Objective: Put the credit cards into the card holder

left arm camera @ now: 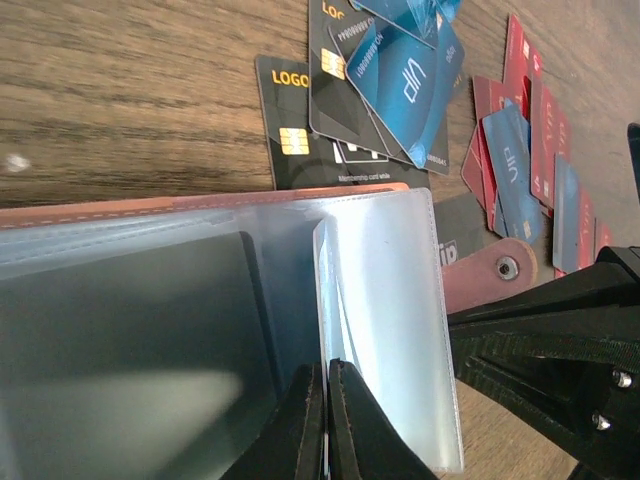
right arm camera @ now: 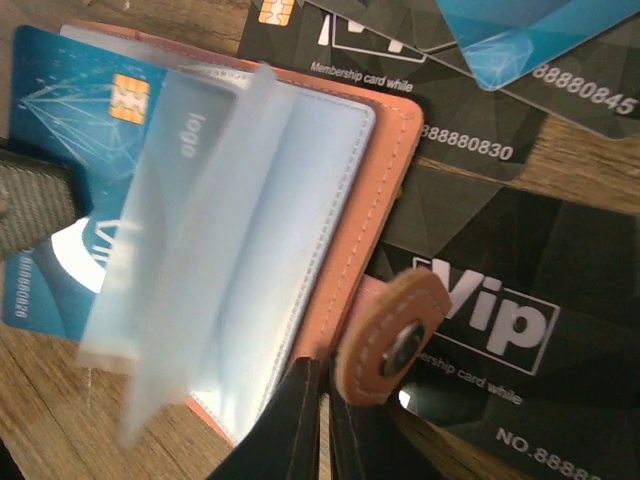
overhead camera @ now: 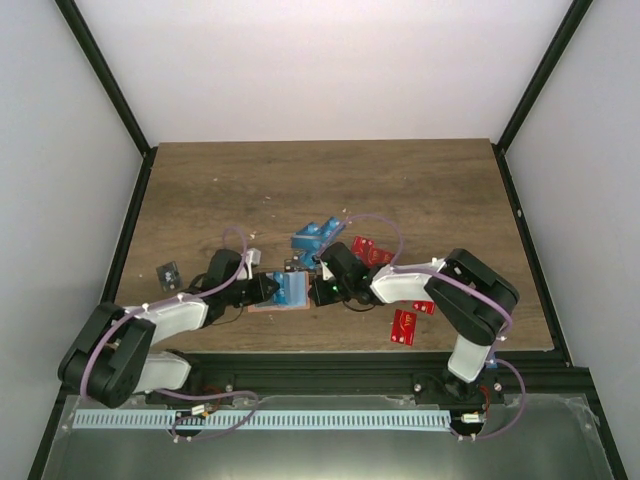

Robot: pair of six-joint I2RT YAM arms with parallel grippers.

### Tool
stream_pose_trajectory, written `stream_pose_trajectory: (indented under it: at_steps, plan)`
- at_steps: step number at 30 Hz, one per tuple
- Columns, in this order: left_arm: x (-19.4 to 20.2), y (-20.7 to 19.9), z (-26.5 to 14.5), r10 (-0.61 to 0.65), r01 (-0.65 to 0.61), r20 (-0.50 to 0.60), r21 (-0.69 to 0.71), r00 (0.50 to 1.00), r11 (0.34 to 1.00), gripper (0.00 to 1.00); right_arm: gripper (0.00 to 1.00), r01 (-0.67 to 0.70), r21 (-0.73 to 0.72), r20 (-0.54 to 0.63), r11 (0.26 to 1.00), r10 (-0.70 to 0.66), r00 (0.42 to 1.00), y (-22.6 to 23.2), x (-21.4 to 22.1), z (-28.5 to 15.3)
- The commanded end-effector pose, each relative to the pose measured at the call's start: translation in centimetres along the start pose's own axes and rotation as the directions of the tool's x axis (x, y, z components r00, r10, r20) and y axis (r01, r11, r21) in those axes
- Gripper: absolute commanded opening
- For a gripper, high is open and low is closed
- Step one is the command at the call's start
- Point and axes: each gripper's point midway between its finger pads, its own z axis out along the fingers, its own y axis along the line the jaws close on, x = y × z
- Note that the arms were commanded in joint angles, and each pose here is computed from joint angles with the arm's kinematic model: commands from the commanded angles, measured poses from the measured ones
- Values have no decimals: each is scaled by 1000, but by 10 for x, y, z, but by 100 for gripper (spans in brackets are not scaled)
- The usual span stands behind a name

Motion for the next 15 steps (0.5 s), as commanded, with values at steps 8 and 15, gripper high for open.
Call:
stream_pose_trajectory:
  at_steps: [8, 15]
  plan:
    - [-5, 18, -16, 20, -10, 86, -108, 996, 994, 4, 7, 10, 34, -28, 999, -9, 1000, -10, 10, -5]
    - [2, 12, -1, -32, 33, 42, -29, 999, 999, 4, 6, 17, 1, -43, 1000, -17, 999, -6, 12, 0]
